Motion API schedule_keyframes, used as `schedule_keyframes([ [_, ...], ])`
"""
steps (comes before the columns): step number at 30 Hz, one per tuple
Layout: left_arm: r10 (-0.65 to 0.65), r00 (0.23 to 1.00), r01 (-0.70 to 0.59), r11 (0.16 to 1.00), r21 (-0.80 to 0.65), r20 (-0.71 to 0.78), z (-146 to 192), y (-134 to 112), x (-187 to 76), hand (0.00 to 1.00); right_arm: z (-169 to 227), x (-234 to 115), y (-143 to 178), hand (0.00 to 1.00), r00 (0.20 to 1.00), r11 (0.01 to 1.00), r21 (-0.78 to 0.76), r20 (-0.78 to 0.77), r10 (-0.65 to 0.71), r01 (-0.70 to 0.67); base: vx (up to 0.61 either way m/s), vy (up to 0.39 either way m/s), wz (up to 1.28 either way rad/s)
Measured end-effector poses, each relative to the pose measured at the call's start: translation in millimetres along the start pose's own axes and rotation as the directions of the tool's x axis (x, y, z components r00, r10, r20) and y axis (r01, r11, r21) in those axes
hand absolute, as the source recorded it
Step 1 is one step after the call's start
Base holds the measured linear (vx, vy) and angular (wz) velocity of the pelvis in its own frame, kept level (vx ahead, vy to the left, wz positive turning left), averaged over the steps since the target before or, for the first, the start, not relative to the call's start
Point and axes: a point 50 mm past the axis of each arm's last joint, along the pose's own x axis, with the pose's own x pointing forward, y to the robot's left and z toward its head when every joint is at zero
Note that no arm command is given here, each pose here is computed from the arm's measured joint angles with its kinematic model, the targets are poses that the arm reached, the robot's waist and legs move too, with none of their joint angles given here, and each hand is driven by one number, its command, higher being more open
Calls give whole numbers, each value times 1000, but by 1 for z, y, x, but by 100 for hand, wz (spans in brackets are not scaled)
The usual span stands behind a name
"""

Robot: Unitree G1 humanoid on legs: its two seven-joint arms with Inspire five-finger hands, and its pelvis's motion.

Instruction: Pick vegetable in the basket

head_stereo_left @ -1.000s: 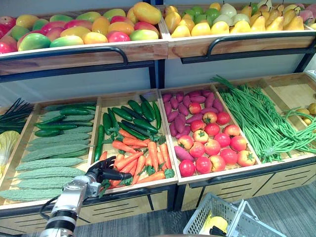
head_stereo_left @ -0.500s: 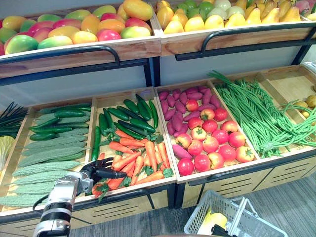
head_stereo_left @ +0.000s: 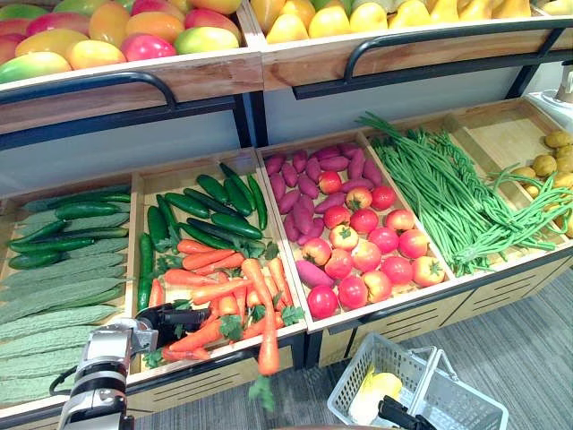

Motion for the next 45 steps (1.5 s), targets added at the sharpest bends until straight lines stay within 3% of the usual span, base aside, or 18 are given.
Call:
schedule_keyframes([
  [9, 50, 998, -50, 999, -3, 36, 5, 2, 1, 0, 0, 0, -1, 0, 1000, 1000, 9, 7, 0, 0, -79, -117, -4],
  [17, 43, 991, -28, 993, -113, 128, 11, 1, 1, 0, -2, -2, -1, 0, 1000, 998, 59, 22, 2, -3, -58, -76, 2],
  [25, 70, 918, -114, 989, 91, 390, 69, 11, -31, 0, -6, -3, -3, 0, 1000, 989, 149, 17, -9, 7, -51, -65, 11],
  [29, 30, 853, -125, 981, 149, 522, 103, 0, -44, 0, -11, -5, -7, 0, 1000, 977, 210, 10, -24, 21, -43, -40, 7],
  [35, -30, 833, -112, 969, 222, 553, 120, -17, -46, 0, -10, -5, -4, 0, 1000, 976, 219, 18, -15, 11, -75, -39, -1],
  [45, -82, 801, -83, 966, 246, 592, 133, -31, -50, 0, -26, -9, -11, 0, 996, 924, 372, -9, -87, 84, -68, -40, -3],
])
